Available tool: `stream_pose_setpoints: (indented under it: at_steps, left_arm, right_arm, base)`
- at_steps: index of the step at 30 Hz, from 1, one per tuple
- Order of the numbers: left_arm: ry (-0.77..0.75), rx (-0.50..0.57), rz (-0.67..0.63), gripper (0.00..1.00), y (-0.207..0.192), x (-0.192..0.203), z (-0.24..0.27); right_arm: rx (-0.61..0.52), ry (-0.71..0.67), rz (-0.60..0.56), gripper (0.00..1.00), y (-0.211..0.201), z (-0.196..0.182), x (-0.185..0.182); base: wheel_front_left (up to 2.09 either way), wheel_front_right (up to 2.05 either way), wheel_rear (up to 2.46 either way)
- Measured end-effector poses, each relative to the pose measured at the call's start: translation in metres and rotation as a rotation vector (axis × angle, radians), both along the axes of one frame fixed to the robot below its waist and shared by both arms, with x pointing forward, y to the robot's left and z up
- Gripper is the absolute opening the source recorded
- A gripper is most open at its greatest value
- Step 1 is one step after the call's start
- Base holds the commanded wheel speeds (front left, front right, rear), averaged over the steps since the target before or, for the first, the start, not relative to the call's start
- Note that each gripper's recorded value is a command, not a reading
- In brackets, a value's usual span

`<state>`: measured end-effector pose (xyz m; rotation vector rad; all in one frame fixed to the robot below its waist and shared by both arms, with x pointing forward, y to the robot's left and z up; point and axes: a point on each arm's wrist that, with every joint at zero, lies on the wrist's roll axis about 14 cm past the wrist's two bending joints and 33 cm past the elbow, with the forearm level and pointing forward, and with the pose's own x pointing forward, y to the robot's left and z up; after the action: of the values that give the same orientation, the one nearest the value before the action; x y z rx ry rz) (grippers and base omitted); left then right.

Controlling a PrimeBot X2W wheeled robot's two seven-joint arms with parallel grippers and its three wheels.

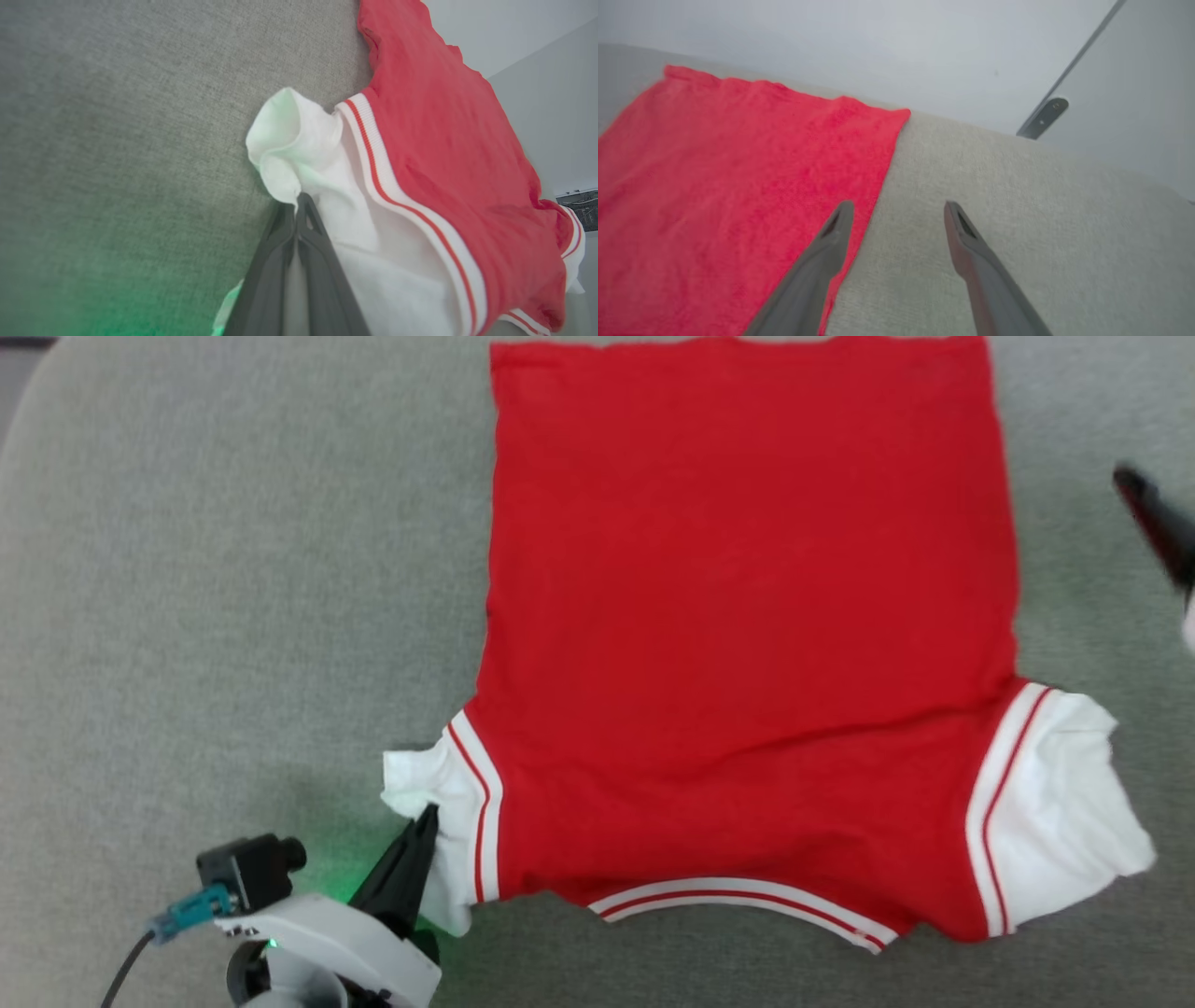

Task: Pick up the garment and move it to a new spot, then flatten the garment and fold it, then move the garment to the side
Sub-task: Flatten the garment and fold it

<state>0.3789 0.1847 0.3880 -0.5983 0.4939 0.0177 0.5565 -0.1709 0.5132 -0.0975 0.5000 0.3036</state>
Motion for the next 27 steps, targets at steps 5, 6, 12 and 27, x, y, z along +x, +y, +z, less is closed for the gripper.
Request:
stream_pose_setpoints:
  at_steps: [5,6,12,27]
  left_arm:
    - [0.006,0.005,-0.012,0.0,0.0,0.007,-0.005]
    - [0.008,0.001,-0.005,0.0,0.002,0.01,-0.008]
    - [0.015,-0.001,0.032,0.0,0.015,0.007,-0.011]
    - [0.06,-0.01,0.088,0.0,0.031,0.0,-0.029]
  right_arm:
    - [-0.037,0.043,-0.039,1.0,0.002,-0.011,0.046]
    - [-0.042,0.062,-0.07,1.0,0.002,-0.016,0.068]
    - [-0.02,0.181,-0.1,1.0,0.026,-0.046,0.108]
    - [-0.081,0.376,-0.133,1.0,0.048,-0.135,0.132]
  base:
    - [0.0,0.0,0.0]
    - [0.0,0.0,0.0]
    - [0.0,0.0,0.0]
    - [0.0,0.0,0.0]
